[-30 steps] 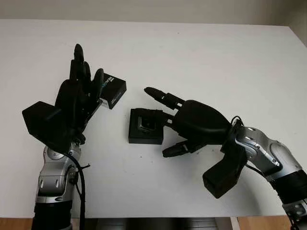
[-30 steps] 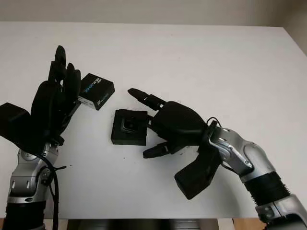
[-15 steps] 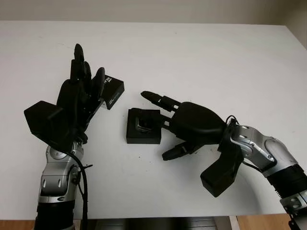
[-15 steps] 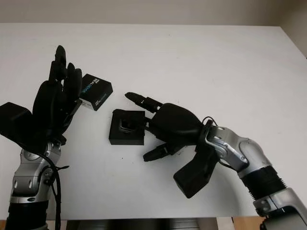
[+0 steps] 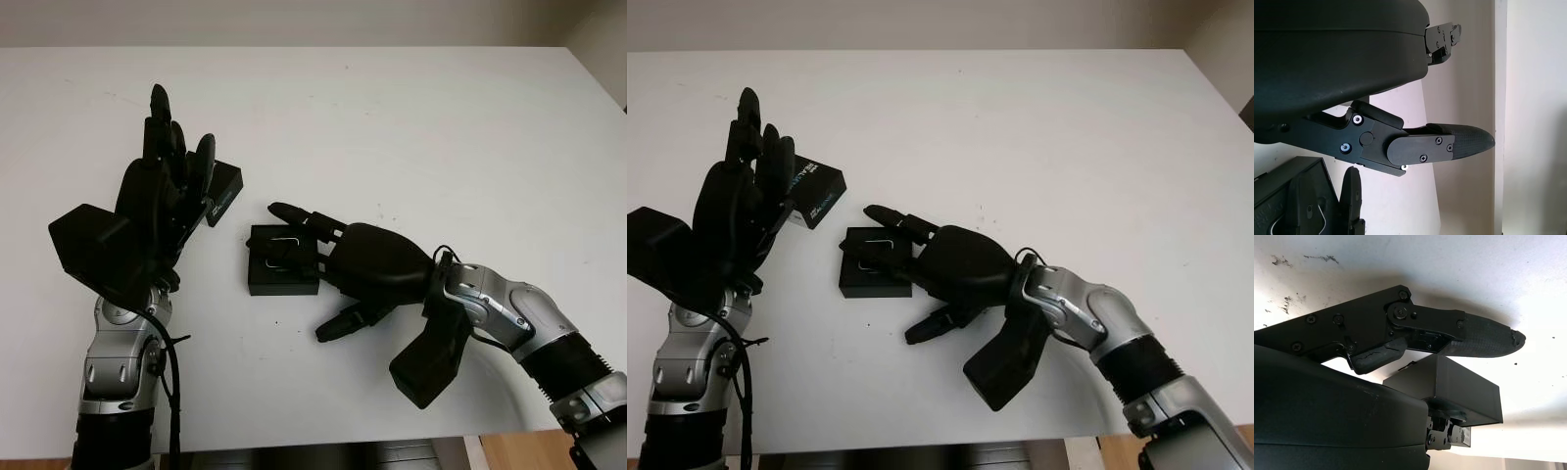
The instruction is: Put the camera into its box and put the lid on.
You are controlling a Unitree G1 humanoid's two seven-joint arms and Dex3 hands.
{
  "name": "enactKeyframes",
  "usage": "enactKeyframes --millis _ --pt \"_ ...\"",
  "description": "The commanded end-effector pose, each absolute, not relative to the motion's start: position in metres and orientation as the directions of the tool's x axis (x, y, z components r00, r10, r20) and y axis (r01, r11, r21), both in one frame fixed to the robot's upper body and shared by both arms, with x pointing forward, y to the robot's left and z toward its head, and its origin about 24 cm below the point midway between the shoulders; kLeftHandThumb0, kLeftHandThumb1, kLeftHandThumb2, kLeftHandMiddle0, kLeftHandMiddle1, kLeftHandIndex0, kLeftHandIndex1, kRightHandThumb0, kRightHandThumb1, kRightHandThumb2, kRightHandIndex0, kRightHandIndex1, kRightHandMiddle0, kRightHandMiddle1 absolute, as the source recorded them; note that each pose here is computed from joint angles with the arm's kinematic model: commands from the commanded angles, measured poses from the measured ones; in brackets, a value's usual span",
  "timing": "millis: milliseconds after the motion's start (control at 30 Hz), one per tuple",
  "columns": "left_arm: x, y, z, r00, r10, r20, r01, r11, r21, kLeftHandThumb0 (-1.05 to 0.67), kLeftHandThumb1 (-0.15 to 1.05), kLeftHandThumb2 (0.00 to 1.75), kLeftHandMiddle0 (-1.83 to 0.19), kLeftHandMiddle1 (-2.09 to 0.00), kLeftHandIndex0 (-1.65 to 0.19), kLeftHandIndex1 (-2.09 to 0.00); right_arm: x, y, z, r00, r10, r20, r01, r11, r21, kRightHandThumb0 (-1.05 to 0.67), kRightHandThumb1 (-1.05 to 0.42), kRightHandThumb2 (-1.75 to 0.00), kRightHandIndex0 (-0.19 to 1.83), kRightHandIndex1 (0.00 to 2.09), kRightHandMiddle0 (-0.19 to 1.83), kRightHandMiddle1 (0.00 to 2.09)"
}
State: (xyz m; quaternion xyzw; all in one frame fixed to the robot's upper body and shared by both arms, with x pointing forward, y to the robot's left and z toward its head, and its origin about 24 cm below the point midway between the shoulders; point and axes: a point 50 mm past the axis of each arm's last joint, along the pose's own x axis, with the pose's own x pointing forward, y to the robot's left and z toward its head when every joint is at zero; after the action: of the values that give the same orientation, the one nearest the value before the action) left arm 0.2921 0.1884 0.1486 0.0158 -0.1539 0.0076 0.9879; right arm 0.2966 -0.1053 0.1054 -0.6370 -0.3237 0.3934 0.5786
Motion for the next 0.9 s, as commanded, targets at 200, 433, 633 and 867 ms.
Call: enactKeyframes --millis 200,433,633,867 --pt "0.289 0.189 0.152 0.947 0.006 0.322 -0.020 0.999 0.039 -0.71 1.05 0.47 0.19 0.00 0.19 0.00 0.290 -0.097 0.099 0.448 0.884 -0.135 -0.065 -0.118 -0.991 -0.94 -1.05 -0.62 -0.18 0.04 0.13 0.09" --pt "0.288 0.193 0.151 0.949 0.006 0.316 -0.023 0.998 0.051 -0.71 1.05 0.48 0.19 0.00 0.19 0.00 0.291 -0.103 0.108 0.469 0.878 -0.092 -0.064 -0.070 -0.996 -0.93 -1.05 -0.64 -0.19 0.04 -0.12 0.00" --pt "0.289 0.196 0.153 0.948 -0.011 0.318 -0.017 0.996 0.087 -0.72 1.05 0.50 0.19 0.00 0.19 0.00 0.293 -0.114 0.138 0.498 0.862 0.091 -0.052 0.134 -0.990 -0.91 -1.05 -0.66 -0.19 0.00 -0.19 0.00" --pt "0.289 0.204 0.155 0.949 -0.019 0.314 -0.011 0.996 0.094 -0.71 1.05 0.50 0.19 0.00 0.19 0.00 0.306 -0.134 0.170 0.599 0.732 0.325 -0.149 0.500 -0.853 -0.86 -1.05 -0.64 -0.19 0.01 -0.18 0.02"
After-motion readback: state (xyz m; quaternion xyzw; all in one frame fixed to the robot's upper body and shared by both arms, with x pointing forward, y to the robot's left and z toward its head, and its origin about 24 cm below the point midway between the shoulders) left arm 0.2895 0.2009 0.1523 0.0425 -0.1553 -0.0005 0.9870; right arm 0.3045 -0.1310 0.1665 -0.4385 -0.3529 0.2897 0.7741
